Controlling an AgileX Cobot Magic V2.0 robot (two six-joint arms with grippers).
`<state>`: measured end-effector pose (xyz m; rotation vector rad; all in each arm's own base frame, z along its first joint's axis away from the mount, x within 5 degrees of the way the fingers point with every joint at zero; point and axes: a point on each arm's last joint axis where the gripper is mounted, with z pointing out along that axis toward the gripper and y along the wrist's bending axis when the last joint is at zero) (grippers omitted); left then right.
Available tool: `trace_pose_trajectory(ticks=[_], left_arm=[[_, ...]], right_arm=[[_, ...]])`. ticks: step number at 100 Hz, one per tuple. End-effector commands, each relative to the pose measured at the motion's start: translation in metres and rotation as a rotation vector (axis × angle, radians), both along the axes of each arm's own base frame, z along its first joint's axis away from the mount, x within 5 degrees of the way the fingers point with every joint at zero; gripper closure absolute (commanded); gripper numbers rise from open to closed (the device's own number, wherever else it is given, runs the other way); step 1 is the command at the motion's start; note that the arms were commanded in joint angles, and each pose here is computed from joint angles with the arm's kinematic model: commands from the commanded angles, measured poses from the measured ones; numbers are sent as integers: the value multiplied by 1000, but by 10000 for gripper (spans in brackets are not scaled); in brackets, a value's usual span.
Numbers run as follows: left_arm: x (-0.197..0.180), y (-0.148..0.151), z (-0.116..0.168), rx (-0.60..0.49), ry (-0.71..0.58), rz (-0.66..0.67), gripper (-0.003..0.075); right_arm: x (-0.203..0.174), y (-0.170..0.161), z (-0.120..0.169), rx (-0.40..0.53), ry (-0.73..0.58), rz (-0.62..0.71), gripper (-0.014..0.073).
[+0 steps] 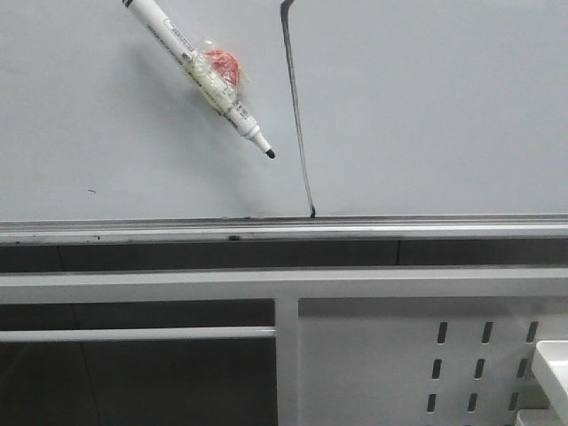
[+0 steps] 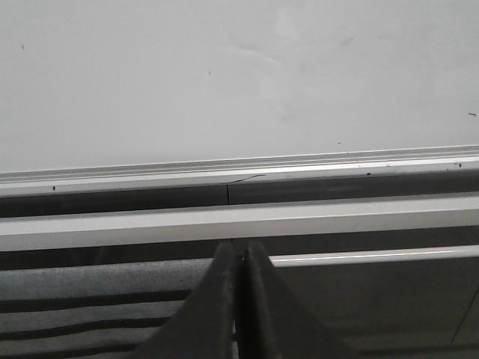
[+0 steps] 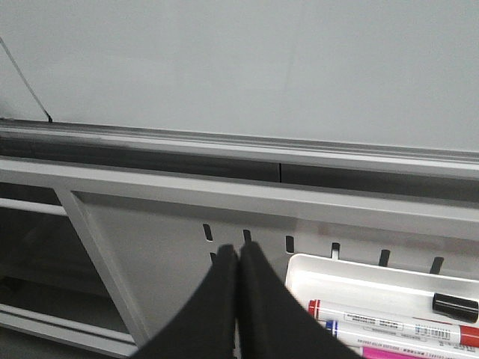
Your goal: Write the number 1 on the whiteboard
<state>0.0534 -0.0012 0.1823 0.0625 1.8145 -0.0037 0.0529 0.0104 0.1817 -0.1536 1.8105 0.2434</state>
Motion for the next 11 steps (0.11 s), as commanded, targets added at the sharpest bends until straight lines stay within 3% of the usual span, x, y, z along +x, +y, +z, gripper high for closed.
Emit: trace_pose_trajectory(ticks=[1,11], left_arm=[[1,0,-6,-13,-37,2,740],[1,0,-6,-13,-37,2,740]], right_arm=[[0,0,-1,-10,-42,2,645],[0,0,-1,-10,-42,2,645]])
